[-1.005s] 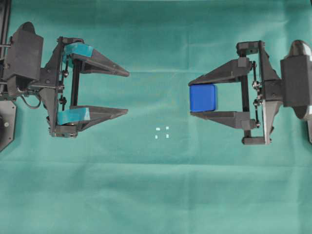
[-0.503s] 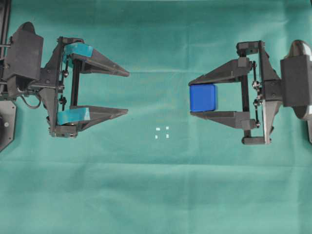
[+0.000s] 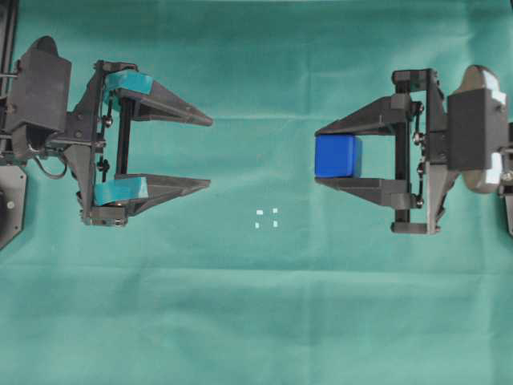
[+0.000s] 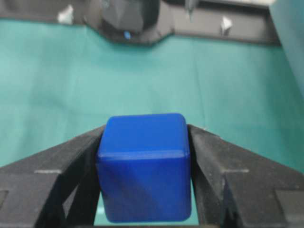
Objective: Handover the blue block to the right arm after grasping it with the left arm, then place it in the designated position.
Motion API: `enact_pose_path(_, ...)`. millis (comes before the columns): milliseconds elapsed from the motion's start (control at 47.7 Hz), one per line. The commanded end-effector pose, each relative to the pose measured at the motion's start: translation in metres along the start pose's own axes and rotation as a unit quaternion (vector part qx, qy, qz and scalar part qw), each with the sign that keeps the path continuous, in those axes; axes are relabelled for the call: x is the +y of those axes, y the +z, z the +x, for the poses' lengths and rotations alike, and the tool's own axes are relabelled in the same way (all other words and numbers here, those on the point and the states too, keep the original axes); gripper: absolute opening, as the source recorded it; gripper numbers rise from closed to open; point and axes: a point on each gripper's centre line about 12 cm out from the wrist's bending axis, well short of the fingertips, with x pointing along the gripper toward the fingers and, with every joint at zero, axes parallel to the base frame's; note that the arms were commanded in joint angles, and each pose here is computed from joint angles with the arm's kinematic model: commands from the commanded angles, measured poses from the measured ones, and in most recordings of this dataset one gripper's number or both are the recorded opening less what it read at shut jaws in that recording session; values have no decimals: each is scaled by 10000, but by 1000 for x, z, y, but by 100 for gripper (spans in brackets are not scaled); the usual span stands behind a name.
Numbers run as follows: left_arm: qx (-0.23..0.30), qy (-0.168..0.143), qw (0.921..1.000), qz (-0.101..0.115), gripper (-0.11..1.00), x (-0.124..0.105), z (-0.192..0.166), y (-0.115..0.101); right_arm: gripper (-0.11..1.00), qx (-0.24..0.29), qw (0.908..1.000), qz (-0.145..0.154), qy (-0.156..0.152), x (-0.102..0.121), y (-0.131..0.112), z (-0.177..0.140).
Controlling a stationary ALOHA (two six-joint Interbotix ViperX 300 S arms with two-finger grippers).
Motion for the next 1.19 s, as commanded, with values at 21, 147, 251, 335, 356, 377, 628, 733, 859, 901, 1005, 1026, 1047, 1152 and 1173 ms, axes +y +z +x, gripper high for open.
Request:
enact_pose_path(21,-138,-1,9999,15,100,0,-1,10,52,160,9998,102,-44,5,-1,-3)
enact_pose_path(147,-146,-1,9999,8,100,0,-1,10,52,411,9989,172,-126,8,-7,-4)
enact_pose_path(251,-138,6,9999,7,100,0,-1,10,52,566,9980,205,-171,11,-11,-5)
enact_pose_path(335,-138,6,9999,7,100,0,-1,10,52,610,9977,219,-190,11,-13,-6)
enact_pose_path(356,-138,7,9999,-1,100,0,-1,10,52,616,9977,218,-196,11,-13,-6)
enact_pose_path(377,-146,6,9999,7,100,0,-1,10,52,618,9977,217,-191,11,-13,-6)
enact_pose_path(628,-146,-1,9999,8,100,0,-1,10,52,647,9975,193,-195,11,-14,-4)
enact_pose_path(733,-138,-1,9999,8,100,0,-1,10,52,711,9971,178,-210,12,-17,0)
enact_pose_path(859,-138,6,9999,7,100,0,-1,10,52,846,9961,147,-222,13,-24,8)
enact_pose_path(901,-130,6,9999,7,100,0,-1,9,52,900,9956,131,-226,14,-27,12)
enact_pose_path(1005,-138,6,9999,7,100,0,-1,10,52,1064,9940,97,-215,16,-37,25)
enact_pose_path(1026,-138,6,9999,7,100,0,-1,10,52,1079,9939,93,-205,17,-38,27)
enact_pose_path(1047,-130,6,9999,7,100,0,-1,9,52,1092,9938,96,-186,17,-40,30)
enact_pose_path(1152,-130,6,9999,7,100,0,-1,9,52,1161,9931,104,-94,18,-49,48)
enact_pose_path(1173,-138,-1,9999,8,100,0,-1,10,52,1156,9932,111,-75,18,-50,51)
